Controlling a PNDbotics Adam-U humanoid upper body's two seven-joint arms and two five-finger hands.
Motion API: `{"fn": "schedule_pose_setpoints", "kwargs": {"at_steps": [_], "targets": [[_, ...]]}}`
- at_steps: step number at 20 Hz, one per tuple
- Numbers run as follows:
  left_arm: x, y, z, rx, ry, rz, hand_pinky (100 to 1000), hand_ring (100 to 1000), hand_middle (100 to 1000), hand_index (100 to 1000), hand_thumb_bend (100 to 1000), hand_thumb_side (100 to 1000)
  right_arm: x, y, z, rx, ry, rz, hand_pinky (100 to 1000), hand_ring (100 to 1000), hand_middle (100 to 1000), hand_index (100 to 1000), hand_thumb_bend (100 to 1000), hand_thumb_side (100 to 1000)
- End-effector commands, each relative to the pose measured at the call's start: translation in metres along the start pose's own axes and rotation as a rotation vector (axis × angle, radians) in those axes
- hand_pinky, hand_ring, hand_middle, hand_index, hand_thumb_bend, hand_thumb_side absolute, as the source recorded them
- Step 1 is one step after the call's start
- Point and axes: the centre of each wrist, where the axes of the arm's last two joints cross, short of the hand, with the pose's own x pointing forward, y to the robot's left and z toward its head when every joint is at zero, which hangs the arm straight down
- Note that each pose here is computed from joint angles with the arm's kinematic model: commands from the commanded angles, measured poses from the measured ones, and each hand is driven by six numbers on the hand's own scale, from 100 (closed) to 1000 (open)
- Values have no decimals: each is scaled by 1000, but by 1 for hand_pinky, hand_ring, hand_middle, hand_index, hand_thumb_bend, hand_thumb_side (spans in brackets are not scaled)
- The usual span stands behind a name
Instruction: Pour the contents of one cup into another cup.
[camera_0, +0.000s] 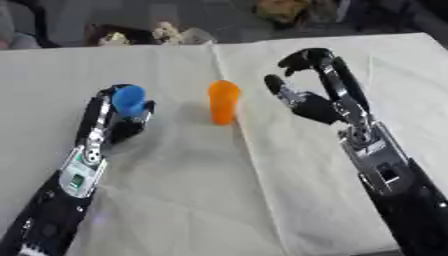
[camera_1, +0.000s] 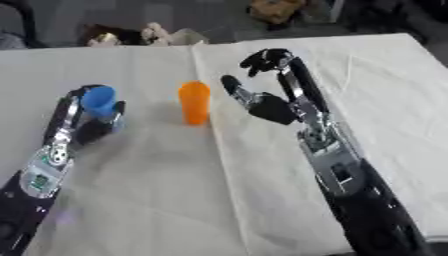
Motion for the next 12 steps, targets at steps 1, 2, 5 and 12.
{"fn": "schedule_pose_setpoints", "kwargs": {"at_steps": [1,2,5,12], "targets": [[-1,7,-2,20,4,11,322,323,272,747,100,333,6,-6,-6,-13,-28,3,722,769,481,654,444,654],[-1,7,-1,25,9,18,317,319,267,746,100,333,6,-6,-6,-13,-27,3,722,769,481,654,444,654],[0,10,0,48,13,46,268,276,226,732,100,352,5,-6,-5,-12,-24,2,722,769,481,653,443,655],[17,33,-1,126,-48,131,265,272,222,722,100,391,-4,2,-3,4,15,-20,718,767,474,646,442,657]]}}
